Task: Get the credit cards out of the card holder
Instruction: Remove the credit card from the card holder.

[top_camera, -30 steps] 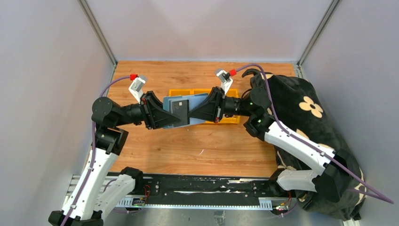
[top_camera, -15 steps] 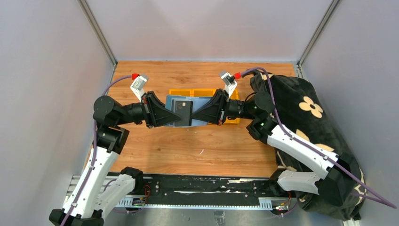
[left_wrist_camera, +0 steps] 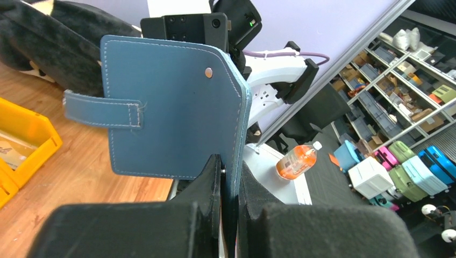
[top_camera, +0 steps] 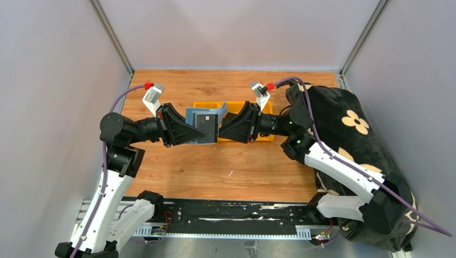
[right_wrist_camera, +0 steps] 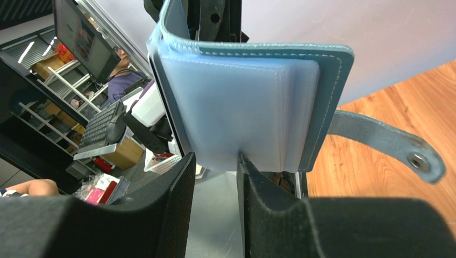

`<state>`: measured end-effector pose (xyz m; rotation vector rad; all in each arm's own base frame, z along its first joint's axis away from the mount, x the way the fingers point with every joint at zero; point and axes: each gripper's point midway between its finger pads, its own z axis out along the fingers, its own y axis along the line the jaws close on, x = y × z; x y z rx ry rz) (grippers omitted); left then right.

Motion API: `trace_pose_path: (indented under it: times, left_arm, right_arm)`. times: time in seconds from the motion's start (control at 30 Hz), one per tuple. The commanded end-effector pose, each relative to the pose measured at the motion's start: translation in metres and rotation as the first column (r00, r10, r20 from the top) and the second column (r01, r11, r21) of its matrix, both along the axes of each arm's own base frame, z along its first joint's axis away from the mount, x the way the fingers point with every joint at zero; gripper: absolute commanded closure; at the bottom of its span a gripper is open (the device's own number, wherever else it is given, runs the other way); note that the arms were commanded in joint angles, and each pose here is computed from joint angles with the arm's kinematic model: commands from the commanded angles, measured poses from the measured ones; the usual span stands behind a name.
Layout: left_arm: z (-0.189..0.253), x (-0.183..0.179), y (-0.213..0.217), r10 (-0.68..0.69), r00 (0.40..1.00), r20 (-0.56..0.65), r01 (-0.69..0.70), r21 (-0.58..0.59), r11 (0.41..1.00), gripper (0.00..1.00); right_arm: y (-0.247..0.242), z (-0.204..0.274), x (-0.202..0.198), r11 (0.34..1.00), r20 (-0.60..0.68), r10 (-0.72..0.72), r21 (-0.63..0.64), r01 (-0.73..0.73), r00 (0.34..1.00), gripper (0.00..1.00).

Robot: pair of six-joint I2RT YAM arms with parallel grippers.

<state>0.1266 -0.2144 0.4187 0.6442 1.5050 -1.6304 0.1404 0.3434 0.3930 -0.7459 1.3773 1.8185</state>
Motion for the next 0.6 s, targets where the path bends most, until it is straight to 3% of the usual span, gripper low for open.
trace_pose_path:
  times: [0.0, 0.37, 0.57]
  left_arm:
    - [0.01, -0.01, 0.001, -0.018, 0.998, 0.065, 0.018, -0.009, 1.0, 0.96]
    - [0.002, -0.002, 0.003, 0.029, 0.996, 0.082, -0.032, 0.031, 0.999, 0.98]
    - [0.002, 0.003, 0.004, 0.061, 0.993, 0.097, -0.066, 0.045, 0.997, 1.0]
  right_arm:
    - [-0.002, 0.038, -0.001, 0.996, 0.076, 0.007, 0.086, -0.014, 0.997, 0.62]
    - [-0.009, 0.047, -0.011, 0.998, 0.118, 0.004, 0.066, -0.012, 0.993, 0.62]
    - [-0.019, 0.045, -0.016, 0.998, 0.145, -0.019, -0.06, 0.028, 0.989, 0.62]
